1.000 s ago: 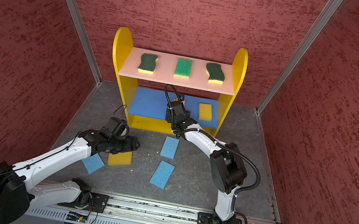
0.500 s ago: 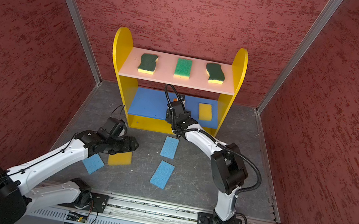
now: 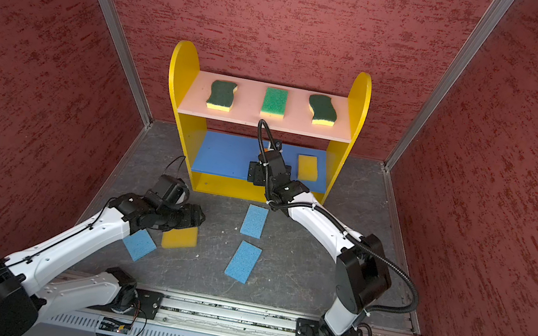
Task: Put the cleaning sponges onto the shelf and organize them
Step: 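Withdraw the right gripper from the shelf while the left moves over the yellow sponge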
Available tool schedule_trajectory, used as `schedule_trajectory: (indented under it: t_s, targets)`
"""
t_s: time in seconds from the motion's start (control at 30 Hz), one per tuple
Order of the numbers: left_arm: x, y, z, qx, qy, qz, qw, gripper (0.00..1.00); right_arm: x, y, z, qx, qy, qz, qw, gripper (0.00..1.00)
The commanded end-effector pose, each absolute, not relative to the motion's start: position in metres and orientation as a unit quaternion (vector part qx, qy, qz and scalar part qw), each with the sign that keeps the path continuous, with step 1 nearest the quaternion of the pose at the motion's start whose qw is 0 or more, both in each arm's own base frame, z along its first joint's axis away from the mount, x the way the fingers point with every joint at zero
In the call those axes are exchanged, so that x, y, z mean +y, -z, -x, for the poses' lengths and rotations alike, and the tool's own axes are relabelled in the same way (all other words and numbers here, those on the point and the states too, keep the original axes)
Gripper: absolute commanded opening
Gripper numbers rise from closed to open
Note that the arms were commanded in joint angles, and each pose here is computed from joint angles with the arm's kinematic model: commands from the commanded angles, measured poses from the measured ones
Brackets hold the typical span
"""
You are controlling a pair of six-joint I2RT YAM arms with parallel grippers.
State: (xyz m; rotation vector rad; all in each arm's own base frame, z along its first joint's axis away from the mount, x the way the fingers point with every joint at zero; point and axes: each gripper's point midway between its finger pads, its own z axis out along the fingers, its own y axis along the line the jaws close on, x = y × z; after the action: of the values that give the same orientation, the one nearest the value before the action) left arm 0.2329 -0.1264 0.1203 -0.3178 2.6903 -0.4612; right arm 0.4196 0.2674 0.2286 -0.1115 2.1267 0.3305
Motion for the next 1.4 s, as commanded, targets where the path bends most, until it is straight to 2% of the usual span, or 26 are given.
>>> schedule_trajectory:
  t_s: [0.0,0.23,0.43,0.67,0.9,1.37]
  targets:
    - [-0.113,-0.117,-0.223,0.964,0.14,0.134,0.182,0.85,0.265,-0.23,-0.4,0.872,-0.16,0.056,0.459,0.99]
    - [-0.089,-0.107,-0.205,0.965,0.098,0.194,0.149,0.86,0.258,-0.22,-0.361,0.875,-0.229,0.054,0.423,0.99]
    - [-0.073,-0.097,-0.2,0.96,0.079,0.24,0.117,0.87,0.247,-0.219,-0.33,0.861,-0.271,0.066,0.424,0.99]
    - [-0.053,-0.085,-0.206,0.949,0.079,0.284,0.108,0.87,0.211,-0.187,-0.321,0.898,-0.213,0.034,0.384,0.99]
    - [-0.038,-0.066,-0.212,0.937,0.093,0.321,0.104,0.86,0.197,-0.175,-0.311,0.904,-0.201,0.02,0.376,0.99]
    - [-0.054,-0.047,-0.224,0.93,0.15,0.313,0.125,0.85,0.184,-0.166,-0.309,0.917,-0.17,-0.003,0.36,0.99]
